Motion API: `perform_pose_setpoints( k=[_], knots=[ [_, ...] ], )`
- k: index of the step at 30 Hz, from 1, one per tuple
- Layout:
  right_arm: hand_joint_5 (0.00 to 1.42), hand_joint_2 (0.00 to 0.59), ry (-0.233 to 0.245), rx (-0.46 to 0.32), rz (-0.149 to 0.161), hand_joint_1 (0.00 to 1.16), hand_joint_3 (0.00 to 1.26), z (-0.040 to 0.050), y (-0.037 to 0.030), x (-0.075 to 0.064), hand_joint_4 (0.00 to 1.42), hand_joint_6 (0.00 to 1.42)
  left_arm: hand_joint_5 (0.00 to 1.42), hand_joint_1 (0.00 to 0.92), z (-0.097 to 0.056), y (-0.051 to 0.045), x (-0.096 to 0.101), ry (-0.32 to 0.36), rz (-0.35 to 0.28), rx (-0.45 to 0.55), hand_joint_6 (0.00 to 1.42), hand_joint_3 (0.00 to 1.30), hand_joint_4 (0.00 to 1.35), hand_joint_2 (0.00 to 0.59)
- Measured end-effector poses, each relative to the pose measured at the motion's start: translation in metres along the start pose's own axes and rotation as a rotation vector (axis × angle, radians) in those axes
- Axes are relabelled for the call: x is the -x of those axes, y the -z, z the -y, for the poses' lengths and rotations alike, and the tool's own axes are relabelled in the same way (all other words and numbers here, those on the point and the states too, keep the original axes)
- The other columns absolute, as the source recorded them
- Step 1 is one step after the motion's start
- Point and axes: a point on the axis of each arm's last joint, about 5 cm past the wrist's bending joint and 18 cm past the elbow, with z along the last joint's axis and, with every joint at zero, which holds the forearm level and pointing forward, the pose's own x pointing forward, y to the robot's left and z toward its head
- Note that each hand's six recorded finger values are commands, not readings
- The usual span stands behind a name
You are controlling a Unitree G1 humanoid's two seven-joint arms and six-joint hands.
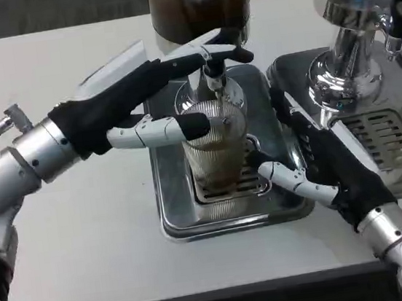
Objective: Grasp the cup under the faucet to collect the drink, then remove the cup.
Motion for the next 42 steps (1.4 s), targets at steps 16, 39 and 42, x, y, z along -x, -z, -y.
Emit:
perform_pose_setpoints(
  k=[16, 39, 42],
  knots=[
    [0.00, 0.228, -0.030, -0.019, -0.007, 0.54, 0.00, -0.0027, 0.0005, -0.007, 0.00, 0.03, 0.16, 0.000, -0.004, -0.0017, 0.001, -0.004, 0.002, -0.013, 0.11, 0.22, 0.11, 0.063],
    [0.00, 0.232, -0.062, -0.049, 0.001, 0.51, 0.00, -0.0091, -0.0021, -0.017, 0.00, 0.05, 0.16, 0.000, -0.004, -0.0013, 0.003, -0.012, 0.000, 0.019, 0.11, 0.22, 0.11, 0.062],
    [0.00, 0.232, -0.062, -0.049, 0.001, 0.51, 0.00, -0.0093, -0.0021, -0.017, 0.00, 0.05, 0.16, 0.000, -0.005, -0.0013, 0.004, -0.012, 0.001, 0.032, 0.11, 0.22, 0.11, 0.062]
  ],
)
